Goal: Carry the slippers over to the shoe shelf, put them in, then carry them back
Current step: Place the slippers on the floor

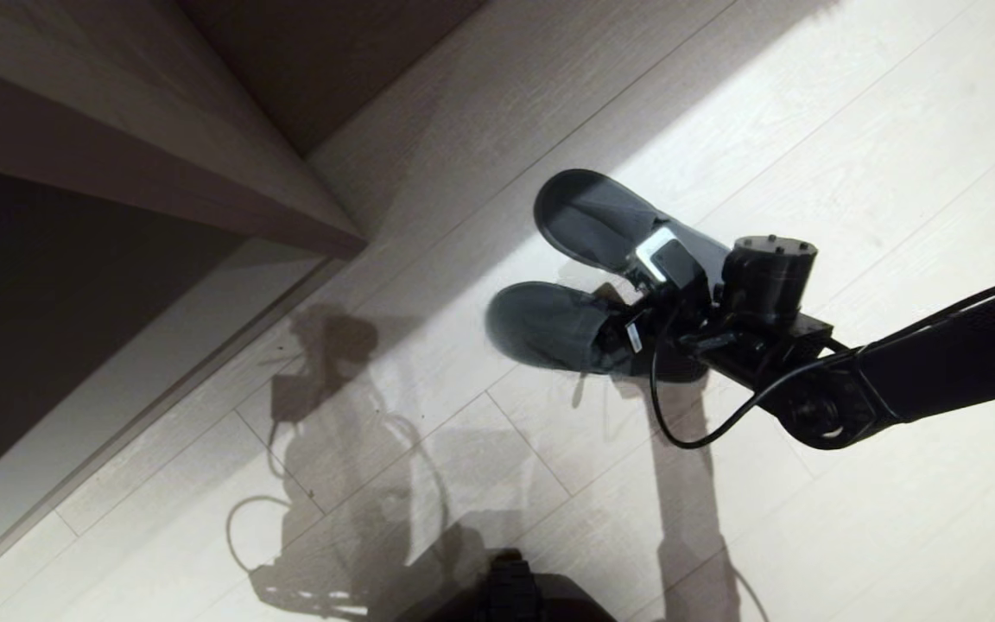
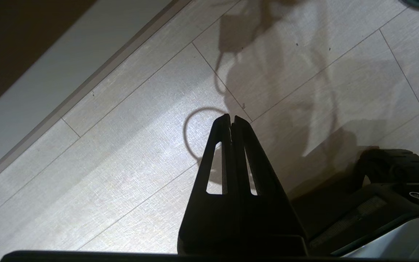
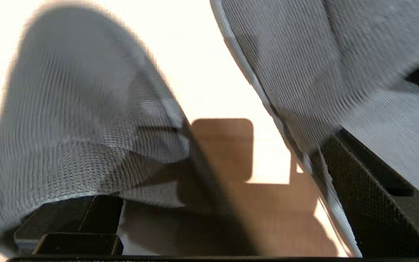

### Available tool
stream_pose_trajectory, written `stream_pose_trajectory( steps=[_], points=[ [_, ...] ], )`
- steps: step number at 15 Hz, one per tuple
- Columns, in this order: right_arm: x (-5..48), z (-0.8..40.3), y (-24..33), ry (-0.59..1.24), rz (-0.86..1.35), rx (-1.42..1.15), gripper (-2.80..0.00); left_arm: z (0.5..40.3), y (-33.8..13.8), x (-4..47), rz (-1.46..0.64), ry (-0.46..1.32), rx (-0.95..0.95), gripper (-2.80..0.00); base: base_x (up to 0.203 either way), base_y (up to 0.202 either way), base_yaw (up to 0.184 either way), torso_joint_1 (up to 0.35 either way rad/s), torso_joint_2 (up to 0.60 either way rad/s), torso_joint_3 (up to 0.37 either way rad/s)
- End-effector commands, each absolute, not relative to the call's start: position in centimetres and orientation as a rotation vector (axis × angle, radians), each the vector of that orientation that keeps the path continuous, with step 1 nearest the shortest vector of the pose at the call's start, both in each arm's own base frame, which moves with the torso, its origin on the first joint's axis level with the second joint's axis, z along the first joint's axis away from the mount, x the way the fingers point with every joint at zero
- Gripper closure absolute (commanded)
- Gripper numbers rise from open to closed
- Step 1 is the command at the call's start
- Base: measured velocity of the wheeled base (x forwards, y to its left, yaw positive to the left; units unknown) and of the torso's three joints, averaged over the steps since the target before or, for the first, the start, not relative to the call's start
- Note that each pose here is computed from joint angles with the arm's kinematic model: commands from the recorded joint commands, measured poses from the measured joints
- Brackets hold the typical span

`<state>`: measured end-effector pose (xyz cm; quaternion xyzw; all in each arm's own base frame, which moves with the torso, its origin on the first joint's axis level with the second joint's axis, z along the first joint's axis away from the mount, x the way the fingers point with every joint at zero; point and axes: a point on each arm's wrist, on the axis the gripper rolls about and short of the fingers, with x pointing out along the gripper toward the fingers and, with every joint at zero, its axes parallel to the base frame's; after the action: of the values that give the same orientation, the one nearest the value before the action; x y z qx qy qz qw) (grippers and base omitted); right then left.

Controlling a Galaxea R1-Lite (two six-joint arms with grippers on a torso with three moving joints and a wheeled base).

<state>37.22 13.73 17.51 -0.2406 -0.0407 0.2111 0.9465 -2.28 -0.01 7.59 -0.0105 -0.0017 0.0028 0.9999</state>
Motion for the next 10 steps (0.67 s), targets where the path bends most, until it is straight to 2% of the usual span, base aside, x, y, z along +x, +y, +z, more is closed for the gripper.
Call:
stream_pose_trajectory(
  steps=[1, 10],
  points=[
    [35.7, 18.4, 13.3, -0.092, 0.431, -0.494, -2.80, 7.6, 0.0, -2.3, 0.009, -0.005, -0.021, 0.00, 0.000, 0.000, 0.000, 0.000, 0.00, 0.000],
    [33.4, 17.2, 12.4, 0.072, 0.407, -0.551, -2.80, 7.6, 0.0, -2.3, 0.008, -0.003, -0.021, 0.00, 0.000, 0.000, 0.000, 0.000, 0.00, 0.000]
  ],
)
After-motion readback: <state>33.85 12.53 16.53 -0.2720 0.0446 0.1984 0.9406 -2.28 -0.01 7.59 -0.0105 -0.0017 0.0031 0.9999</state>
